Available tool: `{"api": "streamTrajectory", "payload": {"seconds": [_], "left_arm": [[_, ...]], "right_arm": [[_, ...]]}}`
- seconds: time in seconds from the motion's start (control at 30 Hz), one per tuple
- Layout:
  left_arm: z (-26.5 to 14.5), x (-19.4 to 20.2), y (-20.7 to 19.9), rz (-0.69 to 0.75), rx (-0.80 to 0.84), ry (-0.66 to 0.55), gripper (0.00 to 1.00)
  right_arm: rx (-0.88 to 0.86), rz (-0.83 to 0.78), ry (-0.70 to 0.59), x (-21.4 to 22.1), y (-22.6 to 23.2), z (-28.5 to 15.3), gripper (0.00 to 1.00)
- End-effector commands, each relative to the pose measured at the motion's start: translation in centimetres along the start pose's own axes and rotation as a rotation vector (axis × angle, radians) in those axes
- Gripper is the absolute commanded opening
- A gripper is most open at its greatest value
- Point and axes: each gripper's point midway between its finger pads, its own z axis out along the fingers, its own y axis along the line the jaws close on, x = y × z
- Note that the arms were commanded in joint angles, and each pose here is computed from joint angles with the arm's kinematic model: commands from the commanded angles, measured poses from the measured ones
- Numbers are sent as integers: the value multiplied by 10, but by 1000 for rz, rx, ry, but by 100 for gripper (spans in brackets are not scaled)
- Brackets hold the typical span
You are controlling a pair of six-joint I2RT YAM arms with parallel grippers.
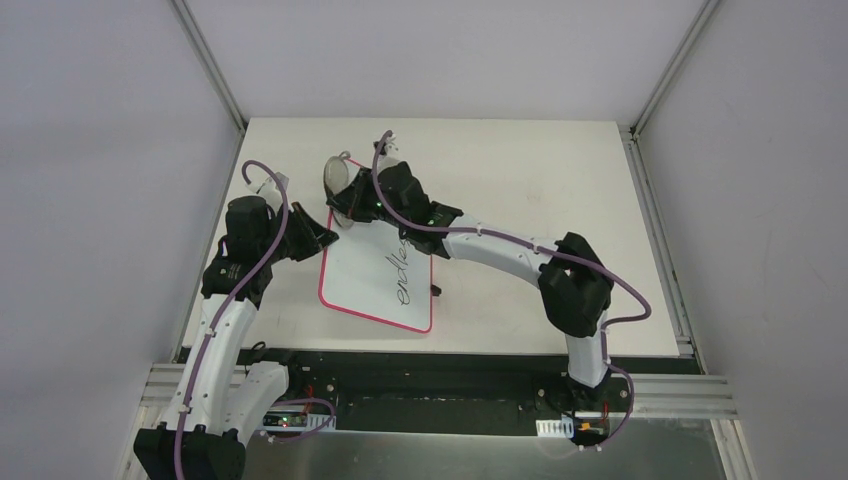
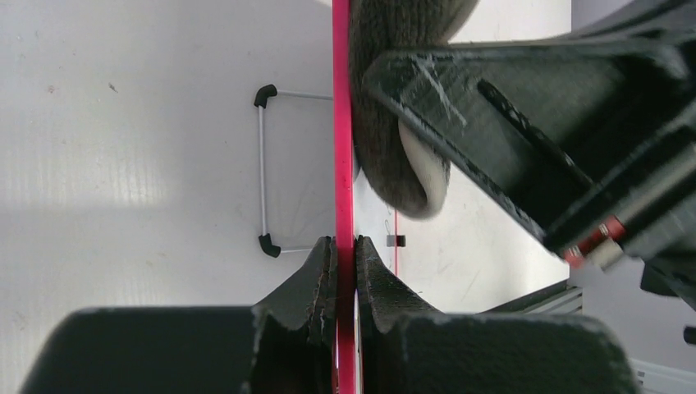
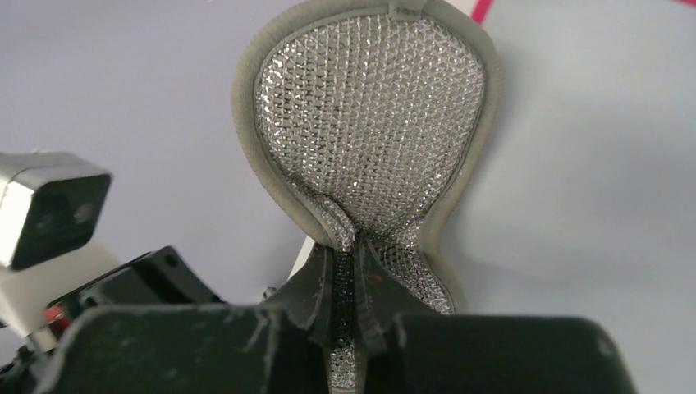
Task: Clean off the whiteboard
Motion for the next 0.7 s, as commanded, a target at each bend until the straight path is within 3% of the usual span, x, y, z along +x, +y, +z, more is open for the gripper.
{"api": "streamTrajectory", "payload": {"seconds": [0.0, 0.2, 0.4, 0.5, 0.67], "left_arm": [[2, 23, -2, -1, 38, 100, 0], [1, 23, -3, 2, 40, 96, 0], [1, 23, -3, 0, 41, 98, 0], [1, 22, -3, 1, 41, 96, 0], [1, 22, -1, 2, 32, 96, 0]], "right_arm": [[-80, 7, 132, 41, 18, -1, 0], [90, 119, 94, 32, -82, -15, 0], [210, 151, 100, 51, -139, -46, 0], [195, 125, 117, 61, -124, -48, 0], [85, 42, 143, 64, -58, -31, 0]]}}
